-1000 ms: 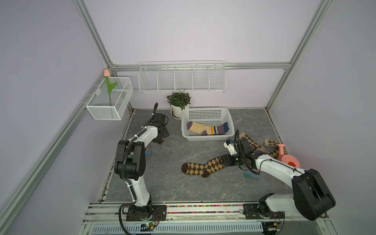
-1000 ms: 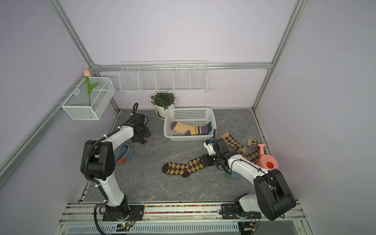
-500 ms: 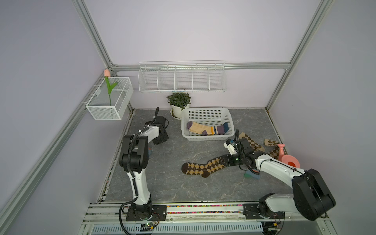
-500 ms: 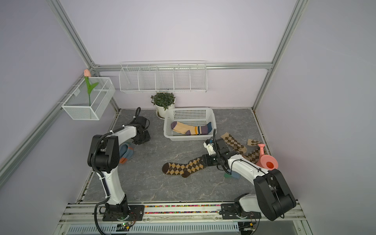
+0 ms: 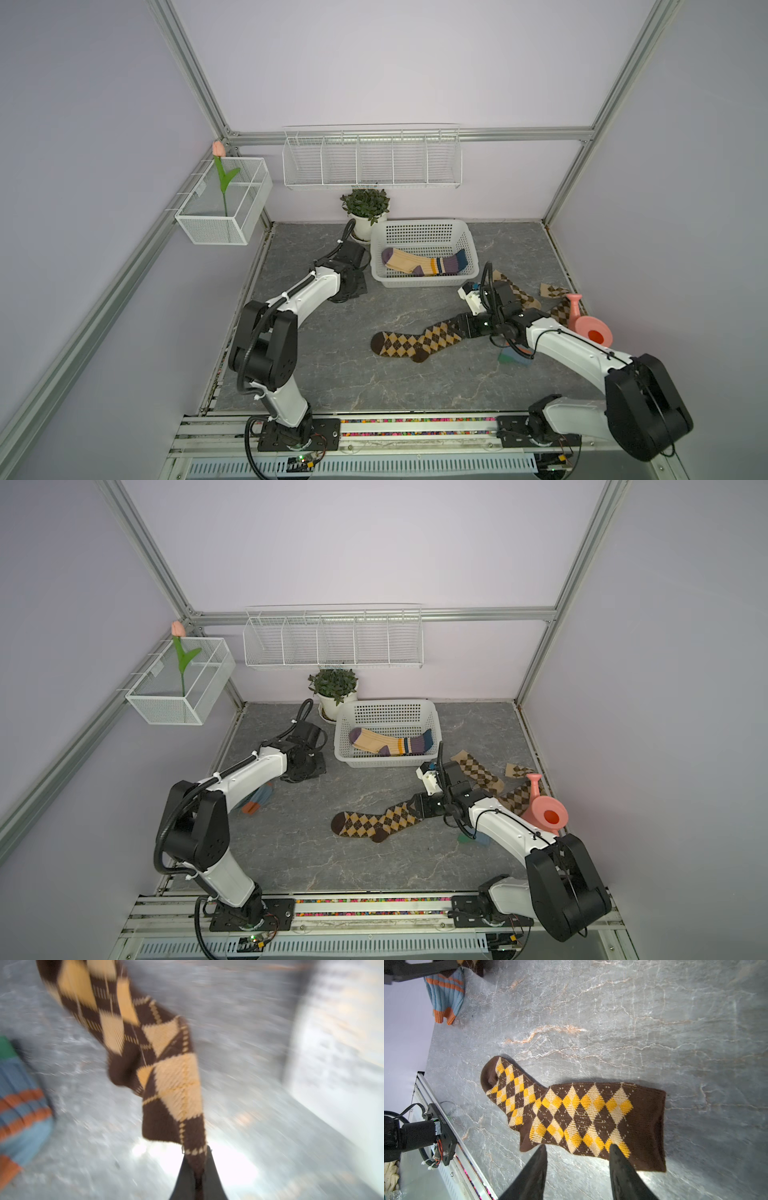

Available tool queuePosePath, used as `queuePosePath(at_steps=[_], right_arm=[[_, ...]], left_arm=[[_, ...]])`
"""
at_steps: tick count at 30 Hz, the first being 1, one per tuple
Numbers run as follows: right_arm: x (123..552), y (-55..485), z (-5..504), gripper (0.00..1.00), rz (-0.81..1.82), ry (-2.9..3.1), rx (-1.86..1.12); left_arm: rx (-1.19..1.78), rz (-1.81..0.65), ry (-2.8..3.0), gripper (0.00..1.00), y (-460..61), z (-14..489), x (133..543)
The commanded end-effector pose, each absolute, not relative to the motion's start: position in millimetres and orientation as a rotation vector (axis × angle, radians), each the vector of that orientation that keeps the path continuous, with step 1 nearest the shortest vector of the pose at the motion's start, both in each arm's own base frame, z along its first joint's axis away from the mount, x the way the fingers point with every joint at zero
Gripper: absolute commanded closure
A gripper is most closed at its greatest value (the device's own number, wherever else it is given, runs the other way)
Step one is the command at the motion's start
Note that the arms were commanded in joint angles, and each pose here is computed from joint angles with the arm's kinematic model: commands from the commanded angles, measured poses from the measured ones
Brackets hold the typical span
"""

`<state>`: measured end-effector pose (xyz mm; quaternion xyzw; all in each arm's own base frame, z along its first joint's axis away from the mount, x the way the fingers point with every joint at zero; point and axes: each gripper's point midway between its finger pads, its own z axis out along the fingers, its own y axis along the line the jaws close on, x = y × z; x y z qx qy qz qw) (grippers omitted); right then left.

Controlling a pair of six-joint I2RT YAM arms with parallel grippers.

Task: Place the socks together as a pair
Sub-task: Pick up the sock at the center of the board, then place the sock at the center of the board.

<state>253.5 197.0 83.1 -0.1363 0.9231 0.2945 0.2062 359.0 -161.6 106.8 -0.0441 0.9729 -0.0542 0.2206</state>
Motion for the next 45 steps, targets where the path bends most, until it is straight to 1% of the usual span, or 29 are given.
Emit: queuePosePath(at_steps=[1,5,8,10,13,14,17,19,20,21,23,25,27,30,32,36,39,42,45], right_arm=[[247,200,91,0.5,0.86,2.562,-0.393],[245,201,99,0.5,0.875,2.55,-0.401],[244,202,102,0.5,0.884,2.547,-0.402],[242,202,103,0.5,0.886,2.551,-0.403],[240,201,106,0.5,0.89,2.549,-0.4],[239,201,107,0.5,0.896,2.548,-0.399],[235,199,111,0.5,0.899,2.541,-0.395],[232,196,113,0.5,0.887,2.54,-0.39],[231,194,114,0.49,0.873,2.54,-0.388],[230,192,114,0.49,0.863,2.543,-0.387],[228,190,113,0.49,0.849,2.548,-0.388],[228,189,111,0.49,0.844,2.556,-0.383],[228,190,106,0.49,0.852,2.564,-0.377],[228,195,103,0.48,0.883,2.569,-0.376],[228,197,101,0.47,0.887,2.572,-0.375],[225,193,89,0.46,0.843,2.602,-0.359],[219,189,78,0.45,0.835,2.63,-0.332],[212,189,70,0.45,0.865,2.645,-0.309],[205,187,68,0.45,0.873,2.651,-0.301]], left_arm=[[-0.053,-0.161,2.76,1.0,-177,112,306],[0.091,-0.274,2.772,1.0,-217,123,251],[0.202,-0.437,2.772,1.0,-253,128,219],[0.262,-0.505,2.768,0.99,-275,131,204],[0.366,-0.536,2.762,0.95,-306,136,192],[0.397,-0.556,2.756,0.92,-318,137,191],[0.494,-0.682,2.741,0.63,-357,141,186],[0.556,-0.762,2.724,0.47,-382,143,183],[0.58,-0.801,2.713,0.42,-393,146,183],[0.595,-0.82,2.704,0.39,-400,147,183],[0.601,-0.826,2.659,0.36,-406,160,190],[0.571,-0.768,2.595,0.35,-398,181,205],[0.486,-0.679,2.543,0.35,-375,202,227],[0.344,-0.518,2.488,0.34,-325,217,259],[0.252,-0.422,2.467,0.34,-289,214,280],[0.073,-0.324,2.473,0.34,-228,189,309],[-0.018,-0.336,2.483,0.34,-205,162,324],[-0.033,-0.338,2.525,0.34,-203,133,335],[-0.001,-0.325,2.572,0.35,-213,112,347]])
